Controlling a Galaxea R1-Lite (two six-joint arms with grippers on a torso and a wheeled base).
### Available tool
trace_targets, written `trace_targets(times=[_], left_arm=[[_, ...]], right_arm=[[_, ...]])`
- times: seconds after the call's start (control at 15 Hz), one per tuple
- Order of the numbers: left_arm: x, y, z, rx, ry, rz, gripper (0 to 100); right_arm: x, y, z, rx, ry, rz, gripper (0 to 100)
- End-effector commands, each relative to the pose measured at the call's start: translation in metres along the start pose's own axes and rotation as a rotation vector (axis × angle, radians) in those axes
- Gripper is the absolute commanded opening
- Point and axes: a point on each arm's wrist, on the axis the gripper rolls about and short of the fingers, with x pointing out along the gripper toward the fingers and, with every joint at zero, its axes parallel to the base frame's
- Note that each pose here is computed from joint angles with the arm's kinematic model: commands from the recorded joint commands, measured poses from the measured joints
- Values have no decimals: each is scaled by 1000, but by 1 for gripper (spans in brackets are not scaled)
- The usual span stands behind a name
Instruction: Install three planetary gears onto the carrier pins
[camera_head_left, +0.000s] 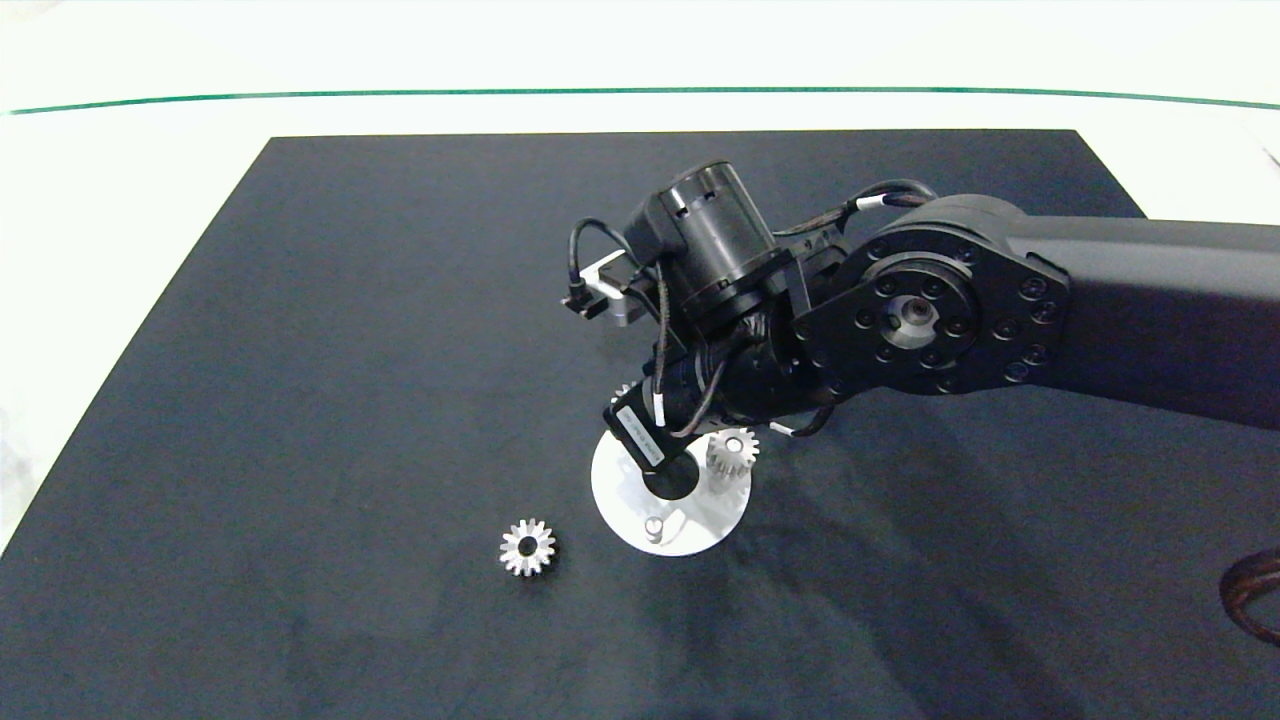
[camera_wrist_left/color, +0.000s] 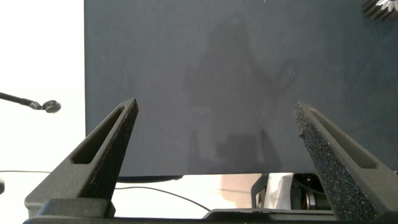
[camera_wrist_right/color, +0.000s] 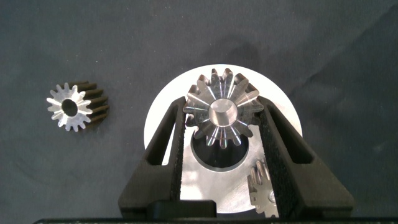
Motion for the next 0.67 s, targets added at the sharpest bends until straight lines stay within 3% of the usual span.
trace_targets(times=[0.07, 0.67], left_arm=[[0, 0, 0, 1, 3, -1, 100], [-2, 0, -2, 7, -9, 3, 100]], right_arm=[[4, 0, -2, 0, 12, -1, 25], [6, 1, 0, 29, 6, 1, 25]])
